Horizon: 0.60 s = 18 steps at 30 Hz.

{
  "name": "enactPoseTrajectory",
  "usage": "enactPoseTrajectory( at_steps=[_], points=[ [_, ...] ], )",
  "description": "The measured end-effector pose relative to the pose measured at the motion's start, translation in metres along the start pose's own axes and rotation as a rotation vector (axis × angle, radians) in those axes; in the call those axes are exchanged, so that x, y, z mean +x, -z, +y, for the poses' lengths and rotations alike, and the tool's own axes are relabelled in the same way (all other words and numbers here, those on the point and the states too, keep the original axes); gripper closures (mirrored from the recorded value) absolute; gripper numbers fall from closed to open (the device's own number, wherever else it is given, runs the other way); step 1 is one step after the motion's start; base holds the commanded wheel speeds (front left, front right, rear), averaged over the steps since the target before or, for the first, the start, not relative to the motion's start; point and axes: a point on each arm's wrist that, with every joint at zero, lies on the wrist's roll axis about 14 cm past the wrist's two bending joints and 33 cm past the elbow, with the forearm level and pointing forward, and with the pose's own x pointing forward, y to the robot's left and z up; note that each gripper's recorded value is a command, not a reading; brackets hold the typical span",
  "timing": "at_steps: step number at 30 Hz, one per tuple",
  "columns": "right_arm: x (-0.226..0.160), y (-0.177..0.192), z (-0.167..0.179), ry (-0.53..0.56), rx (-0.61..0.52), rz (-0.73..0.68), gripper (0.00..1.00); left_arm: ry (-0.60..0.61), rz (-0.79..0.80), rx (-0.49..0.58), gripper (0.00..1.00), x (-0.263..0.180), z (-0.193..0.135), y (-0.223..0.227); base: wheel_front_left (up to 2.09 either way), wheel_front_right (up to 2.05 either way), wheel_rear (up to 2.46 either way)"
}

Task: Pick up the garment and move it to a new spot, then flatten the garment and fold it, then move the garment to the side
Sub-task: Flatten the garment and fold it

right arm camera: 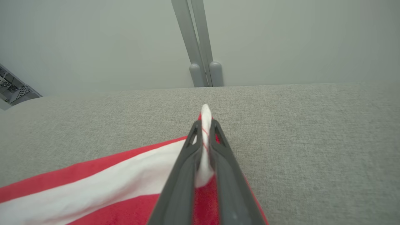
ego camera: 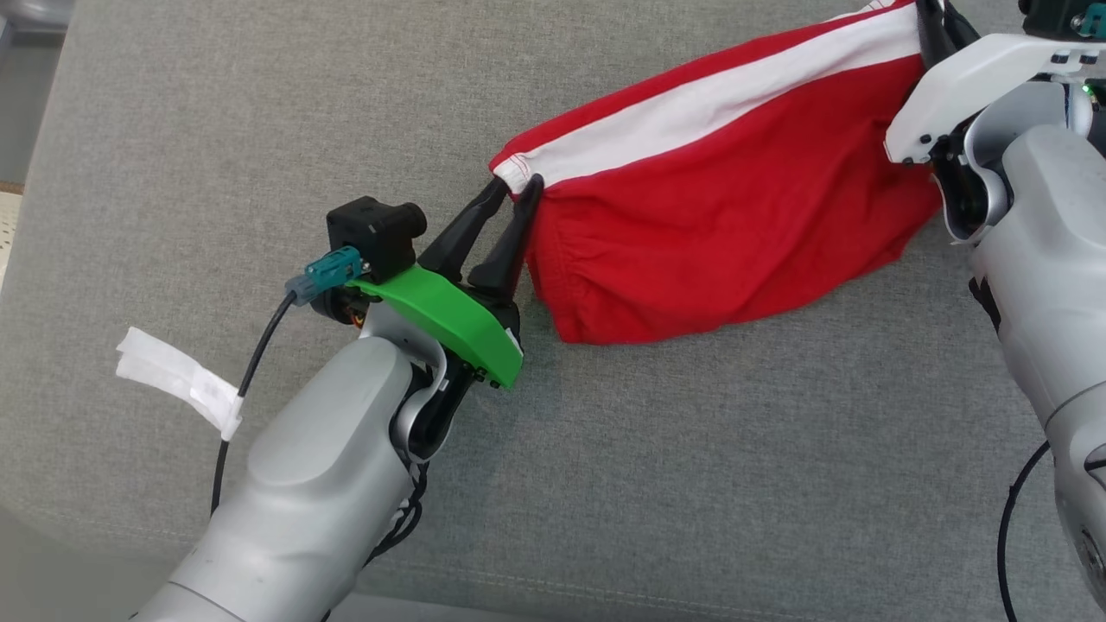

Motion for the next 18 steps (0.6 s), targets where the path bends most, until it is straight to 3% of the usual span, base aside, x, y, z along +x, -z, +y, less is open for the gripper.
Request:
enactPoseTrajectory(
  at_steps=[9, 18],
  points=[
    [-0.021, 0.003, -0.011, 0.025, -0.053, 0.015, 0.00, 0.009, -0.024, 0.081, 0.00, -0.016, -0.005, -0.008, 0.00, 0.00, 0.00],
    [-0.053, 0.026, -0.031, 0.067, -0.059, 0.093, 0.00, -0.171, -0.190, 0.109, 0.00, -0.066, 0.043, -0.052, 0.00, 0.00, 0.00]
  ],
)
